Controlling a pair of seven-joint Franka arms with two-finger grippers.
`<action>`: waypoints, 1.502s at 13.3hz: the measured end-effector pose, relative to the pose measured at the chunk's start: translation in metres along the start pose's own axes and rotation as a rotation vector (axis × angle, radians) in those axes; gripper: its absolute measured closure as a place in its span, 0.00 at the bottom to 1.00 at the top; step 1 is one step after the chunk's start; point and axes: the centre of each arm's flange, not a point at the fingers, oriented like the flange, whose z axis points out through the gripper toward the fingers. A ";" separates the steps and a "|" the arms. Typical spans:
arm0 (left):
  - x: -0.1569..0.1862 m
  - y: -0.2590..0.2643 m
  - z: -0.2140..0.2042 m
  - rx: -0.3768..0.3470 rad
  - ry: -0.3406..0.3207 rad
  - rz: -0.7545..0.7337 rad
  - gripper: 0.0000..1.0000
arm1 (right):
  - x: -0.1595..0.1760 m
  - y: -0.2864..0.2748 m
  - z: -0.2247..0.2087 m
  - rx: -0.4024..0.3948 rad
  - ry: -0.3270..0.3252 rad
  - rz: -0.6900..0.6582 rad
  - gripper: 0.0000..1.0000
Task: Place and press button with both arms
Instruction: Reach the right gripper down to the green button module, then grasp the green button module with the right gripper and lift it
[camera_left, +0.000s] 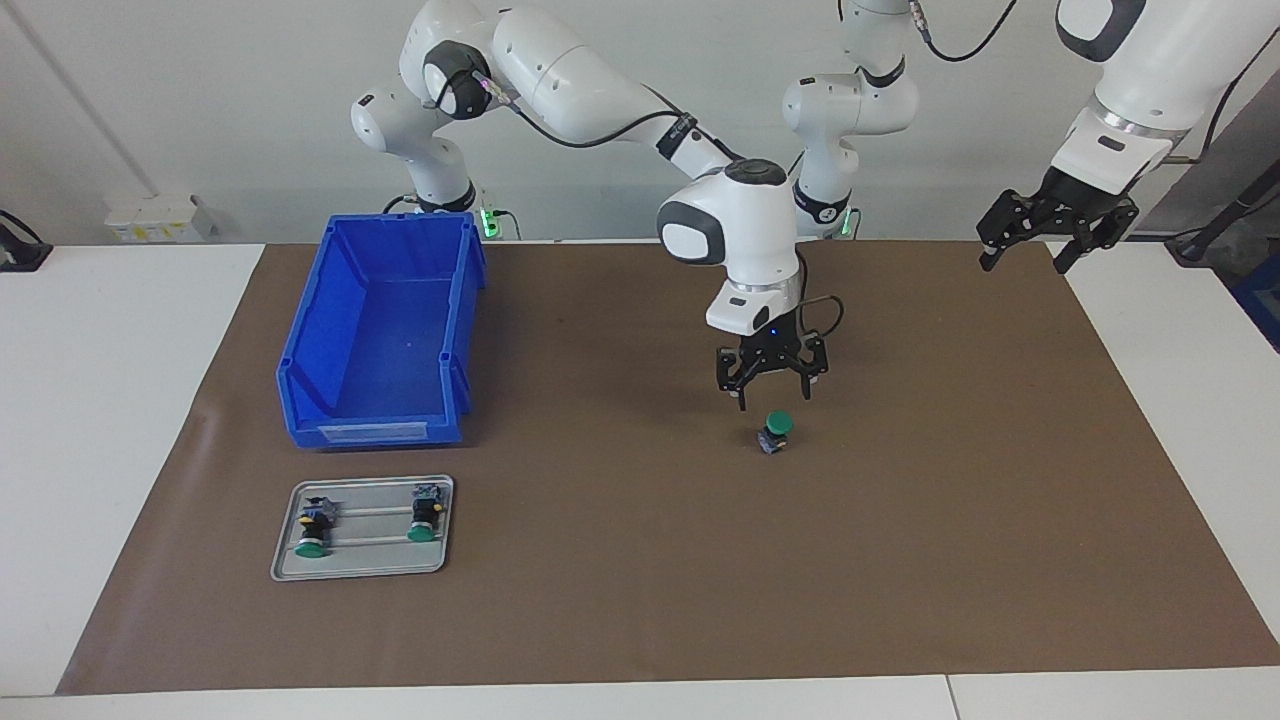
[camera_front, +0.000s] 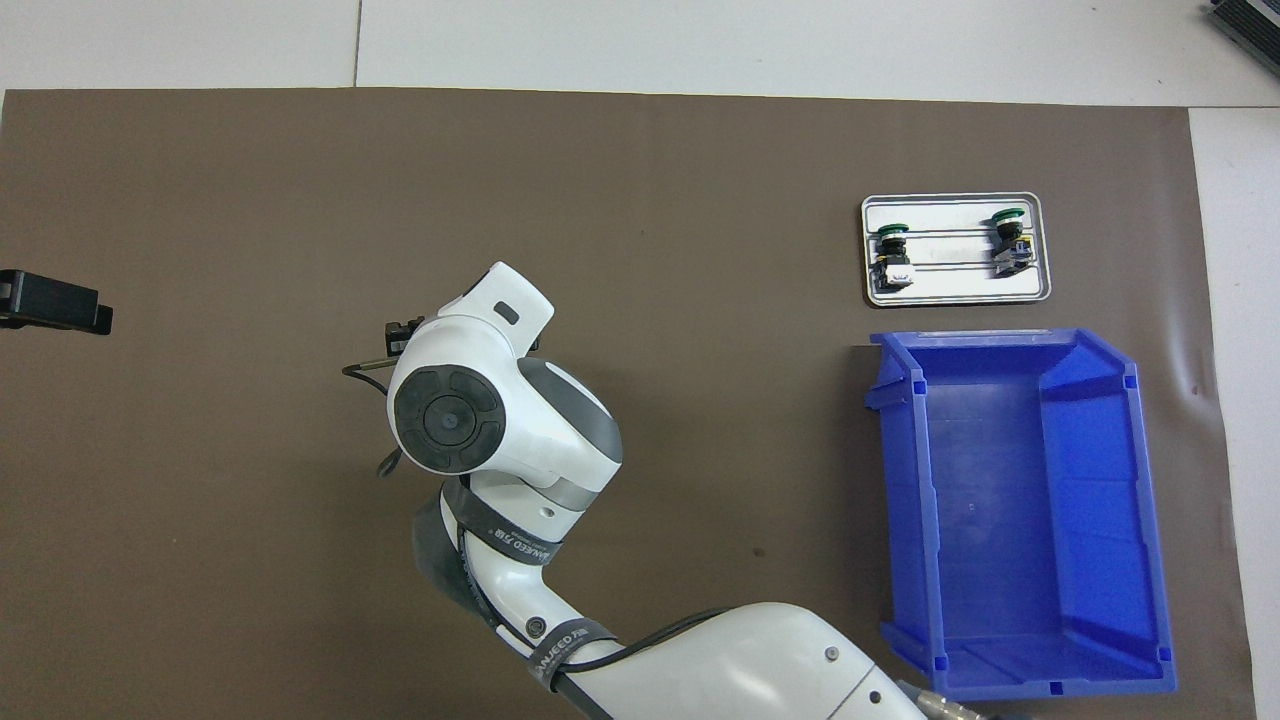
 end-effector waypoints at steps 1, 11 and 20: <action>0.000 0.000 0.000 0.000 0.000 0.000 0.00 | -0.003 -0.004 0.004 0.007 0.003 -0.049 0.00; 0.000 0.000 0.000 0.000 0.000 0.000 0.00 | -0.027 -0.002 0.054 -0.009 -0.009 -0.254 0.00; 0.000 0.000 0.000 0.000 -0.001 0.000 0.00 | -0.028 -0.001 0.060 -0.027 0.014 -0.292 0.36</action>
